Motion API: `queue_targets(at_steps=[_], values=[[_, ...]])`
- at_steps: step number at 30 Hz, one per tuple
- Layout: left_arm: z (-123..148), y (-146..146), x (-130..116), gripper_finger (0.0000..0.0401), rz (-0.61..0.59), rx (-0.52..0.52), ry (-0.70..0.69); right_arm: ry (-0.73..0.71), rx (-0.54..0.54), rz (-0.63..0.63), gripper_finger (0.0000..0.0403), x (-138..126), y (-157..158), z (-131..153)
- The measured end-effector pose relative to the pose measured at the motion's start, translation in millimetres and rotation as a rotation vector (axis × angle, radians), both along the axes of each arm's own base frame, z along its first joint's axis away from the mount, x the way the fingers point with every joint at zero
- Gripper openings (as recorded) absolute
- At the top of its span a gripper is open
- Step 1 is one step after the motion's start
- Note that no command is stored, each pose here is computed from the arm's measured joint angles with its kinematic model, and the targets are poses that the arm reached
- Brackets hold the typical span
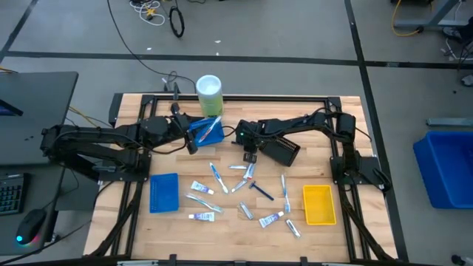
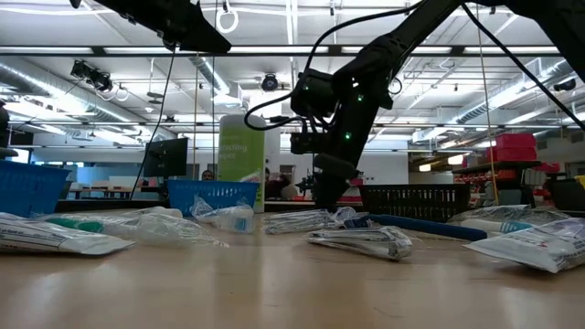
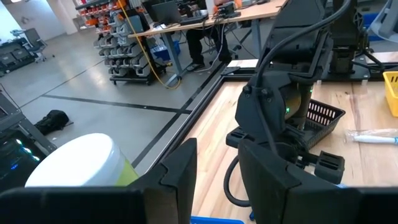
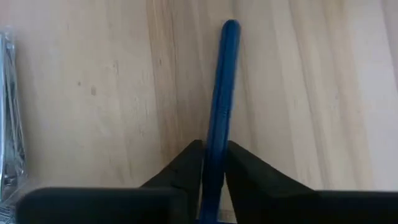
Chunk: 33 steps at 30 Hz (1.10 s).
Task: Pick & Place Travel size toiletries
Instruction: Put the blue razor into the black bin
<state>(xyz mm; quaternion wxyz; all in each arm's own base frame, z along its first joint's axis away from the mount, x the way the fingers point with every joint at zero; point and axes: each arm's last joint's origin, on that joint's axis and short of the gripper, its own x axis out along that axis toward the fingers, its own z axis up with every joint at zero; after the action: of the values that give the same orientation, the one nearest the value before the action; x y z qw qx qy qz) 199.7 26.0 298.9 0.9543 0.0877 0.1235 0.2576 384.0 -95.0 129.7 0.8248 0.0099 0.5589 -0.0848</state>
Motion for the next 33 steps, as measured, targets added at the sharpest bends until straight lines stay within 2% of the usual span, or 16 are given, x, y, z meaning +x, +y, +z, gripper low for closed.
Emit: queue_targets(at_steps=[4,8,15,18,21,24,26,29,33], values=[[0,0,0,0.0128,0.0,0.002,0.001,-0.009,0.0,-0.01,0.0039,0,0,2],[0,0,0,0.0128,-0.001,0.003,0.002,-0.037,-0.014,-0.042,0.0038,1,-1,12],[0,0,0,0.0128,-0.001,0.004,0.003,-0.17,0.005,-0.092,0.0038,-3,15,69],[0,0,0,0.0128,-0.001,0.004,0.004,-0.236,-0.053,-0.115,0.0039,-13,27,103],[0,0,0,0.0128,-0.001,0.003,0.004,-0.22,-0.103,-0.151,0.0039,-34,41,131],[0,0,0,0.0128,0.0,-0.002,0.002,-0.174,-0.088,-0.236,0.0039,-59,55,148],[0,0,0,0.0128,0.0,-0.002,0.002,-0.153,-0.063,-0.296,0.0039,-73,63,151],[-1,0,1,0.0128,-0.009,-0.018,-0.001,-0.105,-0.032,-0.351,0.0039,-88,74,139],[-2,-1,2,0.0128,-0.021,-0.029,-0.003,-0.04,-0.071,-0.408,0.004,-101,85,111]])
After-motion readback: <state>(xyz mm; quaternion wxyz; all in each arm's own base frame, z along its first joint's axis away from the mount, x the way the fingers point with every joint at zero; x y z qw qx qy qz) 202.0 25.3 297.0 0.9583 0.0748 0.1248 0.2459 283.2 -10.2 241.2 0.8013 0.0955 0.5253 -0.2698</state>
